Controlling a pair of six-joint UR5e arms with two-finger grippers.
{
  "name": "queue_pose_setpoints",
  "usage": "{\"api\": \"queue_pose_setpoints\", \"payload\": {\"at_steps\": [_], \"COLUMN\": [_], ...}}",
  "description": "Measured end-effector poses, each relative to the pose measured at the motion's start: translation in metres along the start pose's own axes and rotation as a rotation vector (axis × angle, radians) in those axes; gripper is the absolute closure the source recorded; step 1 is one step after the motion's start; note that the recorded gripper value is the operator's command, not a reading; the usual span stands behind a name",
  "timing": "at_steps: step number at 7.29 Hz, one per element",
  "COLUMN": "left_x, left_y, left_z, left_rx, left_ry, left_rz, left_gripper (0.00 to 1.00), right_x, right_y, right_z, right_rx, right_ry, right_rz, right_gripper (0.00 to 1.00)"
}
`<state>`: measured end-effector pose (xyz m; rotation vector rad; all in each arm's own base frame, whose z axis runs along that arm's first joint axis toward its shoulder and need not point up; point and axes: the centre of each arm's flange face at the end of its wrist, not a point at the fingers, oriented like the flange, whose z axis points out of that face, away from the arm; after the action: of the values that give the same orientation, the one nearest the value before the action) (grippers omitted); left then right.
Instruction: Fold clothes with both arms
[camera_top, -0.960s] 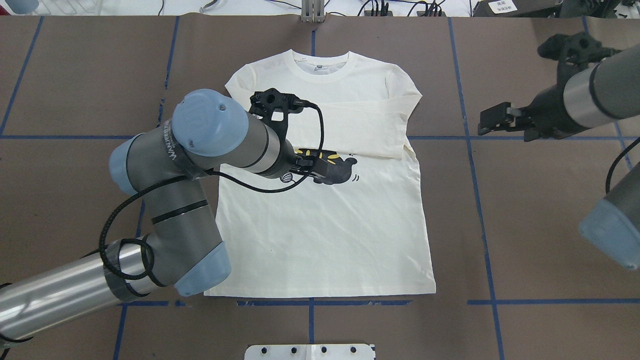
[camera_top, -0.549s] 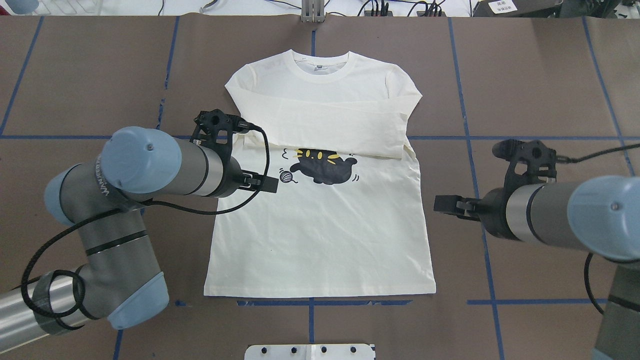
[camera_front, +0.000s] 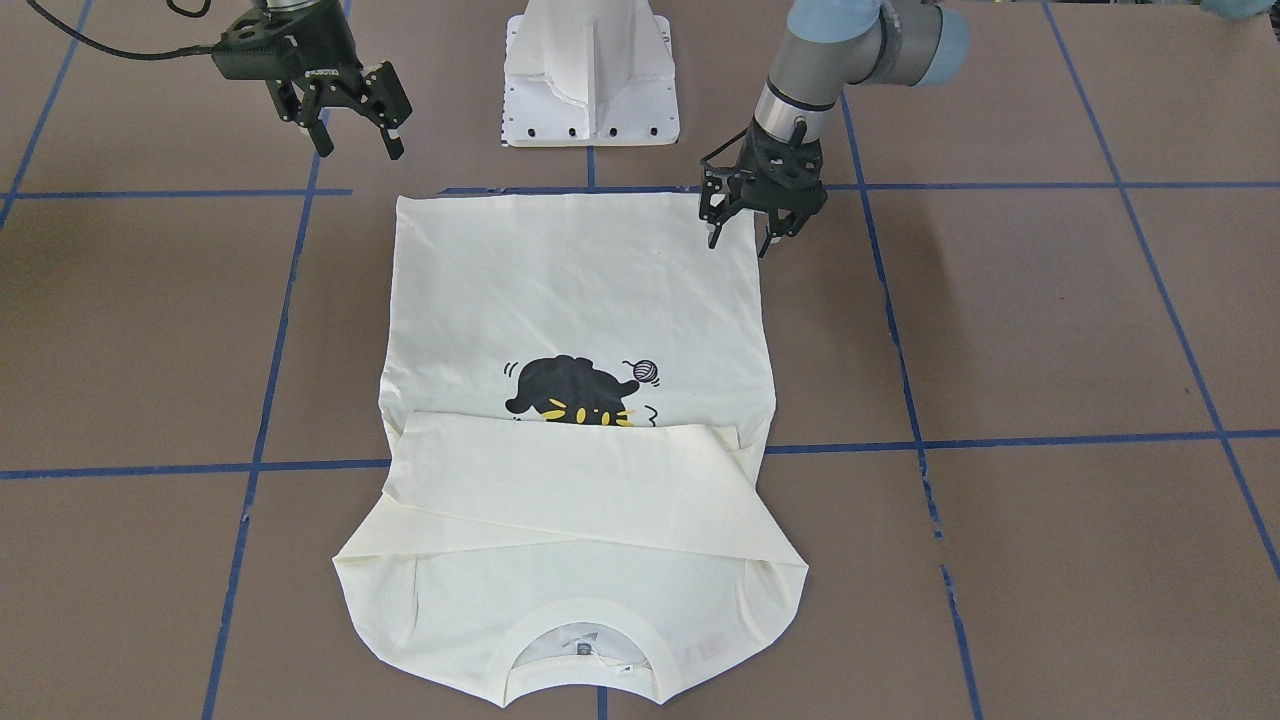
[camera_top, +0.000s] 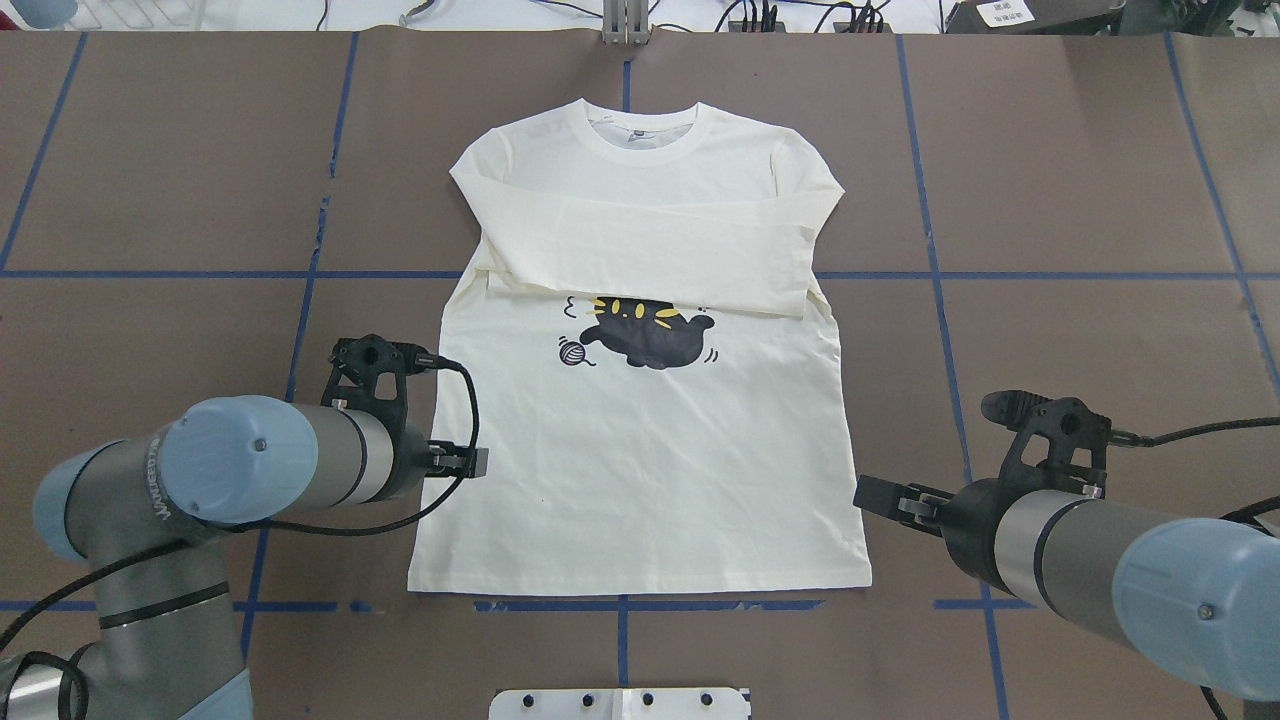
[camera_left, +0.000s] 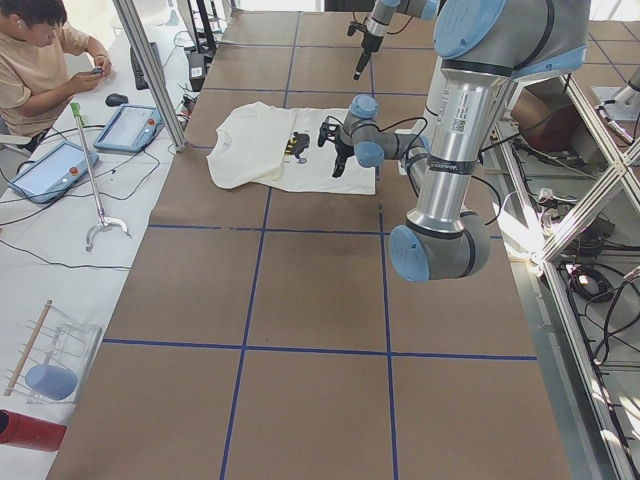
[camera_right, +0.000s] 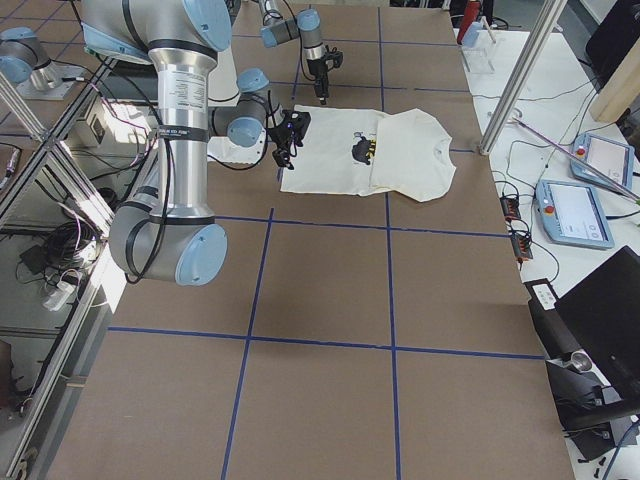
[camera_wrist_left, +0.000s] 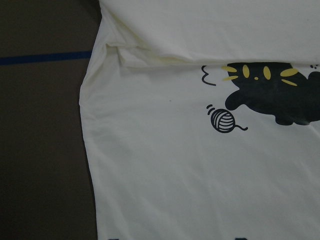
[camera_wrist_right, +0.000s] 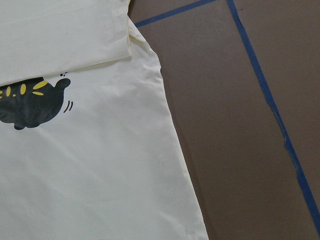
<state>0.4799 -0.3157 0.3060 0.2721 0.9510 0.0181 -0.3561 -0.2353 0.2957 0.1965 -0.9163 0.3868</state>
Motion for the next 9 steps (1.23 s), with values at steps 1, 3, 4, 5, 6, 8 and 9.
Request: {"api": "queue_pose_setpoints", "payload": {"at_steps": [1,3,4,5,6,8,9], "left_x": [-0.006,-0.012,-0.012,-0.012,-0.011,-0.015,-0.015], "left_y": [0.016,0.039,0.048,0.058,0.069,0.084,0.091], "left_z": [0.007,0.015,0.017,0.017,0.016,0.012,0.013], "left_rx": [-0.025,-0.063,-0.078,-0.093,-0.108,-0.131,-0.141], "left_ry": [-0.016,-0.035,-0.038,-0.038,-0.037,-0.041,-0.049], "left_rz": [0.0,0.011,0.011,0.0,-0.009,-0.014,-0.024], "left_gripper": [0.36,0.4,0.41,0.41,0.41,0.45,0.49], "right_x": [0.0,0.0,0.0,0.0,0.0,0.001,0.001], "right_y": [0.001,0.001,0.001,0.0,0.0,0.0,0.0], "right_z": [0.0,0.0,0.0,0.0,0.0,0.001,0.001], "right_rx": [0.001,0.003,0.004,0.006,0.008,0.012,0.013], "right_ry": [0.0,-0.001,0.0,-0.001,0.0,0.001,0.003], "right_rz": [0.002,0.002,0.002,0.002,0.002,0.003,0.002], "right_gripper": [0.0,0.0,0.0,0.0,0.0,0.0,0.0]}}
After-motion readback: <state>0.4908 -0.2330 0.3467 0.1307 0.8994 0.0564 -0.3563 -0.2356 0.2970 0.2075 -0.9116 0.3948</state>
